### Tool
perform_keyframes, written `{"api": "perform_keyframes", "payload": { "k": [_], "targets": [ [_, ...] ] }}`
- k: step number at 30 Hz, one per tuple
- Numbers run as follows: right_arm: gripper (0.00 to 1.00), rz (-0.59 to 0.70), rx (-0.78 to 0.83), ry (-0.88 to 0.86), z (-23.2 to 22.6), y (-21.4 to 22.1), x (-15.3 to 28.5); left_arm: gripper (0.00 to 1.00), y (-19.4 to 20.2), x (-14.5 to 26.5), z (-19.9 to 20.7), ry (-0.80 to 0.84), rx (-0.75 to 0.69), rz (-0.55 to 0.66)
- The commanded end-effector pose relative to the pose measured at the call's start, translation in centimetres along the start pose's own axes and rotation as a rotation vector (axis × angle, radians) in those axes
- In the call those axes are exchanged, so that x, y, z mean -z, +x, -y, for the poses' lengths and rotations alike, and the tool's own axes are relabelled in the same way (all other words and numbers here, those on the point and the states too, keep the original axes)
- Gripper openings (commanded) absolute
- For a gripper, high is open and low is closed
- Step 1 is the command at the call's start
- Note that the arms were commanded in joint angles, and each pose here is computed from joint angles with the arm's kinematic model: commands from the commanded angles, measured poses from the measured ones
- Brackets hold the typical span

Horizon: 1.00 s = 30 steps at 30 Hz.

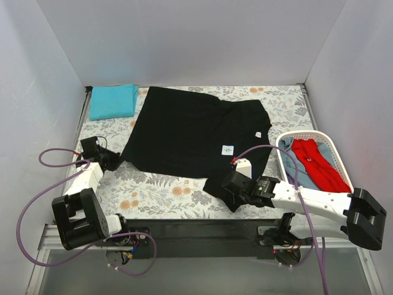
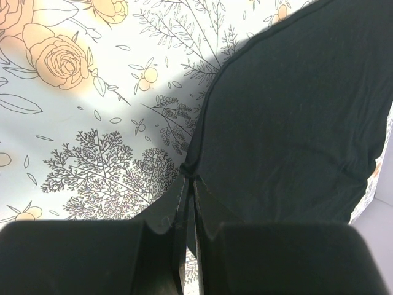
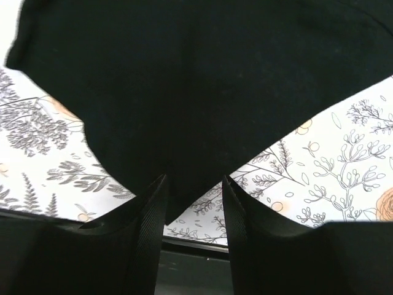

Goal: Fold and stack the t-shirts
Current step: Fold the tshirt

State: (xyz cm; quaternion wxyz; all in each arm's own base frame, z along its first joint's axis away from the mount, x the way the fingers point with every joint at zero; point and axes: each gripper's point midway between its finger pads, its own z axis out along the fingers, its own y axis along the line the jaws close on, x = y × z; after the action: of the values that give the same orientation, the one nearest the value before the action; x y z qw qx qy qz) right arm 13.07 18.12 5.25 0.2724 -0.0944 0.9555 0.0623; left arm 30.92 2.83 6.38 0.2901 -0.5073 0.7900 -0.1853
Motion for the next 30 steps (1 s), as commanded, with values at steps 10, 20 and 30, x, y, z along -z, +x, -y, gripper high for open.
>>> {"api": "perform_keyframes", "payload": {
  "k": [10,20,30],
  "targets": [
    [0.51,0.087,-0.153,0.163,5.0,-3.0,-1.4,0.0,-0.4,0.4,0.4,0.018,-0.018,0.013],
    [0.49,0.021,-0.157,0.084,3.8,-1.6,-1.6,0.0,-0.4,0.3,0.4,0.017,-0.013,0.01],
    [0.53,0.017,-0.11,0.035,0.9,0.3,-0.6,0.0,-0.3,0.2,0.3,0.014,-0.014,0.006]
  ]
}}
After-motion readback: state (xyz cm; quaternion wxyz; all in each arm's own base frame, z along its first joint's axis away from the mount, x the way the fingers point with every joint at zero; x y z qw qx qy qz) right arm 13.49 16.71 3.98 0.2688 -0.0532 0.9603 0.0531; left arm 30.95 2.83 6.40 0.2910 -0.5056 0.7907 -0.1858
